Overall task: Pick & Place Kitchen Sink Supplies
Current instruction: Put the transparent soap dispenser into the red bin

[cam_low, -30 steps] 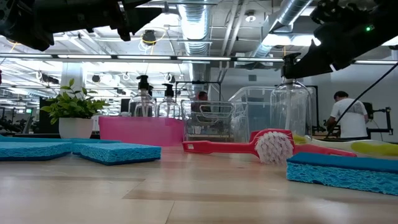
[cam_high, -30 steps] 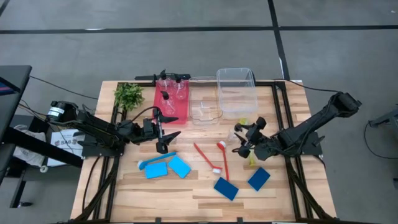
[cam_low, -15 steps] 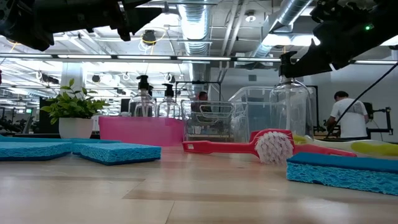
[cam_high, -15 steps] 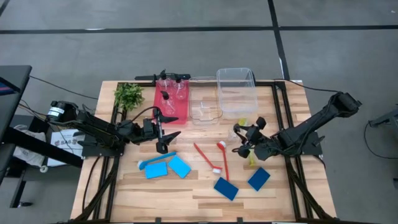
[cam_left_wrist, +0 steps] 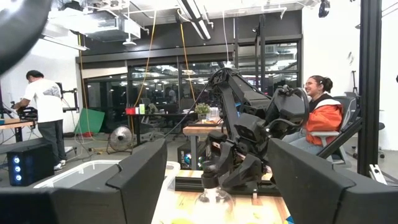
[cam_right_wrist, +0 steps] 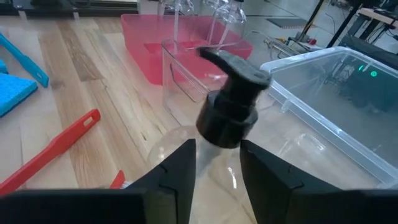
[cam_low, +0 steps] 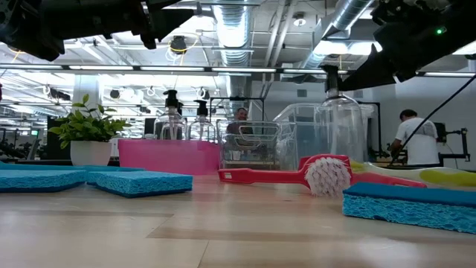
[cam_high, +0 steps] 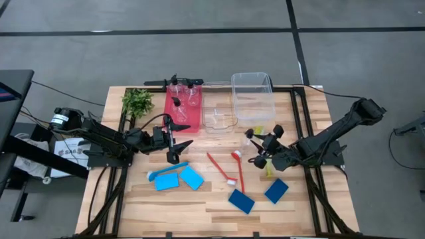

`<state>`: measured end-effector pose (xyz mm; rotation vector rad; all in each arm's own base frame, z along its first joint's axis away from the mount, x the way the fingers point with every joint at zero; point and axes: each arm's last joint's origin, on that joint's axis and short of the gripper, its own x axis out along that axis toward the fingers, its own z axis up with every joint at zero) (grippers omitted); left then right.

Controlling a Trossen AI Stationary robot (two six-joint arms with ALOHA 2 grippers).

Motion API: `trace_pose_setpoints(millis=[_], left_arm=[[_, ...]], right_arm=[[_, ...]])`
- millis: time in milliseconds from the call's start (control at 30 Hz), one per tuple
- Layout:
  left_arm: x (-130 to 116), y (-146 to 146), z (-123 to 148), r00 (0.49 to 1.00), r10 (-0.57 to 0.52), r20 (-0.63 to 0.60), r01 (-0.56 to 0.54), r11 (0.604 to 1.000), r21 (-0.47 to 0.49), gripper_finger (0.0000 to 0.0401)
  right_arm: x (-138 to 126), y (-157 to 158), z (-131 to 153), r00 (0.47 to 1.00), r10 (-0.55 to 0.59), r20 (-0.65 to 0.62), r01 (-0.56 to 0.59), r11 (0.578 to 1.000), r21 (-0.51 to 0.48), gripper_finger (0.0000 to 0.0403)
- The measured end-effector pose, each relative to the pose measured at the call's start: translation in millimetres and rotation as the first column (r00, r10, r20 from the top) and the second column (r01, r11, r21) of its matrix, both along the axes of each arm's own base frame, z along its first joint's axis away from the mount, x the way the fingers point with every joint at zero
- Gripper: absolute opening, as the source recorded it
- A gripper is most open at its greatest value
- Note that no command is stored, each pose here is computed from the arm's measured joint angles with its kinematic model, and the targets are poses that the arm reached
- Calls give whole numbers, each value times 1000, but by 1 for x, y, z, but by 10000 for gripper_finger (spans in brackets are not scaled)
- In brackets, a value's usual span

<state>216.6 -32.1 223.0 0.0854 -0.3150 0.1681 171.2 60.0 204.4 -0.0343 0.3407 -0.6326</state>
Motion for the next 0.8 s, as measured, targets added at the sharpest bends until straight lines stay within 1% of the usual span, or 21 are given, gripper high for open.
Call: trace_pose_setpoints(millis=[267,633,700,800], left_arm=[[0,0,0,1000,0,0,0,1000,0,280],[0,0,0,1000,0,0,0,1000,0,280],[0,0,0,1000,0,0,0,1000,0,280],[0,0,0,1000,0,0,0,1000,0,280]], right_arm=[[0,1,0,1000,19,-6,-19,1000,14,118],[1,1,1,1000,21,18,-21,999,41,120],[1,1,1,1000,26,17,-27,999,45,127],[2,2,1,999,35,22,-36,998,54,153]])
